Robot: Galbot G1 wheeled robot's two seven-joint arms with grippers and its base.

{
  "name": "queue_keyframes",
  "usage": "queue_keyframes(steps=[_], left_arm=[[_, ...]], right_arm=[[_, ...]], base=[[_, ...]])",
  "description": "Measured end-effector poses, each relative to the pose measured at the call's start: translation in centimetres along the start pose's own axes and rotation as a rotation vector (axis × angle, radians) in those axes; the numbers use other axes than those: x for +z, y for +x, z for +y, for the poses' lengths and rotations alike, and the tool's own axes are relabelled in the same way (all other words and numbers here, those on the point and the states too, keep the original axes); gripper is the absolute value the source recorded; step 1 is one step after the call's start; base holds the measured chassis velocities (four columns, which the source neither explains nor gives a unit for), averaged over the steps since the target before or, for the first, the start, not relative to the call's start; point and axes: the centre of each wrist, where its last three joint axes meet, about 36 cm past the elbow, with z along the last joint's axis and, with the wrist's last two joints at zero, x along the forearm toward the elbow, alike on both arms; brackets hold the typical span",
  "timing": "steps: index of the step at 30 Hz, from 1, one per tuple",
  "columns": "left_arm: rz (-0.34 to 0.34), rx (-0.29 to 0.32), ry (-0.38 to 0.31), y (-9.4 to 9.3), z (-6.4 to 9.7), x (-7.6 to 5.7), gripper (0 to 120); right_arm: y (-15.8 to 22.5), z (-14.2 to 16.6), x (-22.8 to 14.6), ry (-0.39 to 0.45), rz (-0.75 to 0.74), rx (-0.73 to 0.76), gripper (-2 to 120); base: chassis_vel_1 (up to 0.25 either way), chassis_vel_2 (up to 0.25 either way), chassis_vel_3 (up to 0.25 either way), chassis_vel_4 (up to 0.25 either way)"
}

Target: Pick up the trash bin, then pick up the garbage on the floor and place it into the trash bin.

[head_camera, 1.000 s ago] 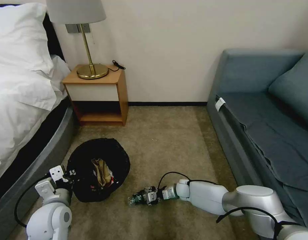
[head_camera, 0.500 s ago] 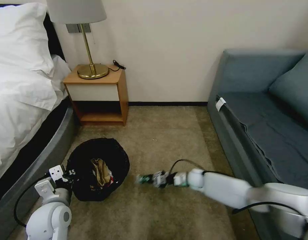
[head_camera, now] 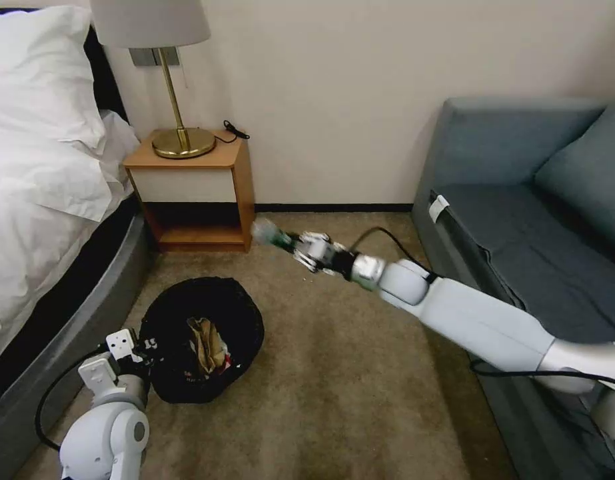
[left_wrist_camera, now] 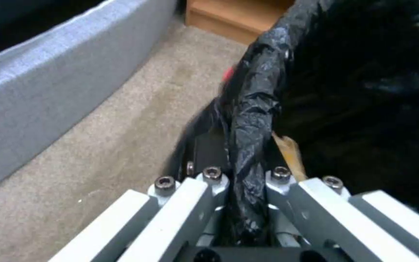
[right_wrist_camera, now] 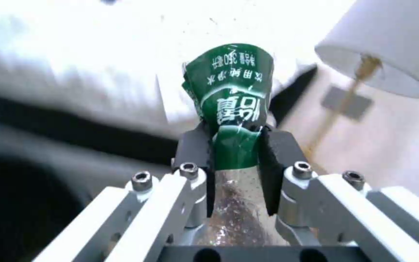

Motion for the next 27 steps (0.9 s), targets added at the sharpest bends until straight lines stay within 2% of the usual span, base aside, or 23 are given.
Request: queue_keyframes(steps=[1, 3, 4, 5, 6, 7, 8, 13, 22, 25, 27], left_arm=[[0.0, 0.0, 0.0, 0.0, 0.0, 0.0, 3], [-0.003, 0.001, 0.0, 0.1, 0.0, -0.1, 3], [-0.005, -0.001, -0.001, 0.1, 0.0, -0.2, 3], [-0.005, -0.001, -0.001, 0.1, 0.0, -0.2, 3], [-0.006, 0.0, -0.001, 0.2, 0.0, -0.2, 3], [-0.006, 0.0, -0.001, 0.2, -0.1, -0.2, 3], [-0.008, 0.002, 0.001, 0.3, -0.1, -0.3, 3], [-0.012, 0.004, 0.002, 0.5, -0.2, -0.4, 2], [-0.017, 0.004, 0.003, 0.7, -0.3, -0.6, 2], [-0.019, 0.004, 0.002, 0.8, -0.3, -0.7, 2], [-0.018, 0.002, 0.001, 0.8, -0.2, -0.7, 2]], right_arm=[[0.0, 0.0, 0.0, 0.0, 0.0, 0.0, 17], [-2.2, 4.0, -1.9, -0.104, -0.02, 0.001, 17], [-3.4, 7.1, -2.7, -0.175, -0.02, -0.014, 17], [-3.4, 7.1, -2.7, -0.175, -0.02, -0.014, 17], [-4.8, 10.6, -3.3, -0.253, -0.017, -0.019, 17], [-5.3, 11.9, -3.5, -0.278, -0.013, -0.023, 17], [-6.2, 14.6, -3.4, -0.317, 0.004, -0.041, 17], [-6.6, 17.2, -1.3, -0.303, 0.059, -0.052, 17], [-5.4, 18.8, 0.0, -0.281, 0.109, -0.03, 17], [-5.1, 18.6, 0.1, -0.274, 0.116, -0.025, 23], [-4.9, 18.2, 0.1, -0.27, 0.116, -0.018, 33]], base=[[0.0, 0.0, 0.0, 0.0], [0.0, 0.0, 0.0, 0.0], [0.0, 0.0, 0.0, 0.0], [0.0, 0.0, 0.0, 0.0], [0.0, 0.0, 0.0, 0.0], [0.0, 0.0, 0.0, 0.0], [0.0, 0.0, 0.0, 0.0], [0.0, 0.0, 0.0, 0.0], [0.0, 0.0, 0.0, 0.0], [0.0, 0.0, 0.0, 0.0], [0.0, 0.0, 0.0, 0.0]])
